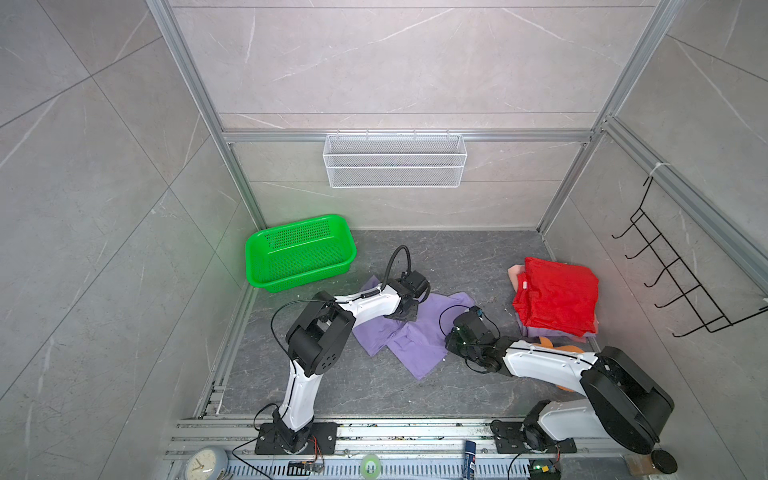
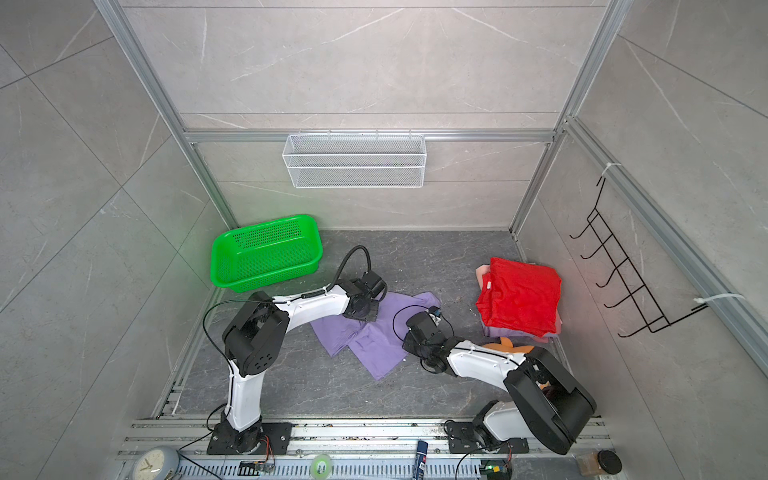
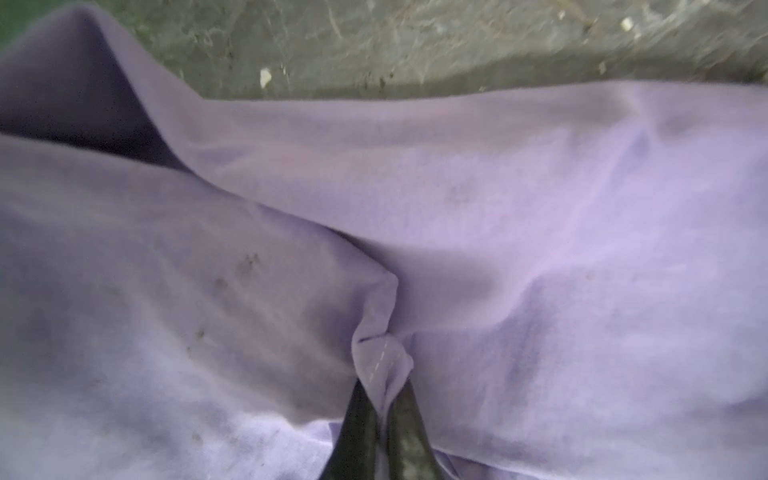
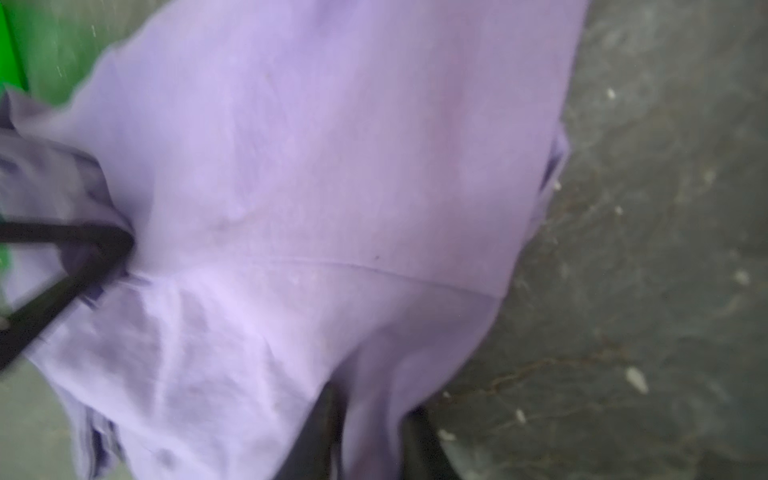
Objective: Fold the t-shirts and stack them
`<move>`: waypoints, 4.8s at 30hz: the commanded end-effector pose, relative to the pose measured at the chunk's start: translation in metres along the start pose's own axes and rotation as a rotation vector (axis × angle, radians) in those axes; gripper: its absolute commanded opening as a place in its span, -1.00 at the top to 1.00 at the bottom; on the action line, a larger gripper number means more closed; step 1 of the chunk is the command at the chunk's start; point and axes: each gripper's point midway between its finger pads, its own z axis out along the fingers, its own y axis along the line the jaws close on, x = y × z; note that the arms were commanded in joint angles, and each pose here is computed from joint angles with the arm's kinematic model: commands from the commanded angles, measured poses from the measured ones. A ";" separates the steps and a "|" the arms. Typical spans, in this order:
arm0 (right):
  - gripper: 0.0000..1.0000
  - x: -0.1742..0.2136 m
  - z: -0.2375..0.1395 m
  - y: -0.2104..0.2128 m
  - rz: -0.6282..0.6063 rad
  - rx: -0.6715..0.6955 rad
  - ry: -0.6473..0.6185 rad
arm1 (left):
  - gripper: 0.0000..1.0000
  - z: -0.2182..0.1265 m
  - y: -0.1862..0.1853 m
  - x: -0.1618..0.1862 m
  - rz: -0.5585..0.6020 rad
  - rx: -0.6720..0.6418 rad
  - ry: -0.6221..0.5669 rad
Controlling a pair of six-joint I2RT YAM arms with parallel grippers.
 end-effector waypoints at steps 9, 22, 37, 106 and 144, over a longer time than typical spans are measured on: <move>1.00 -0.051 -0.060 0.023 -0.085 0.018 -0.183 | 1.00 -0.104 0.045 -0.036 -0.091 0.042 -0.225; 1.00 -0.179 -0.273 0.101 -0.292 -0.116 -0.705 | 1.00 -0.303 0.133 -0.018 -0.136 0.136 -0.645; 1.00 -0.233 -0.445 0.152 -0.452 -0.255 -1.021 | 1.00 -0.405 0.159 0.026 -0.161 0.325 -0.879; -0.54 -0.185 -0.112 -0.005 -0.362 0.272 -0.285 | -0.59 -0.120 0.184 0.111 -0.567 0.074 -0.071; 0.97 -0.096 -0.044 -0.061 -0.037 0.065 -0.001 | 1.00 -0.086 0.167 0.153 -0.735 0.192 -0.023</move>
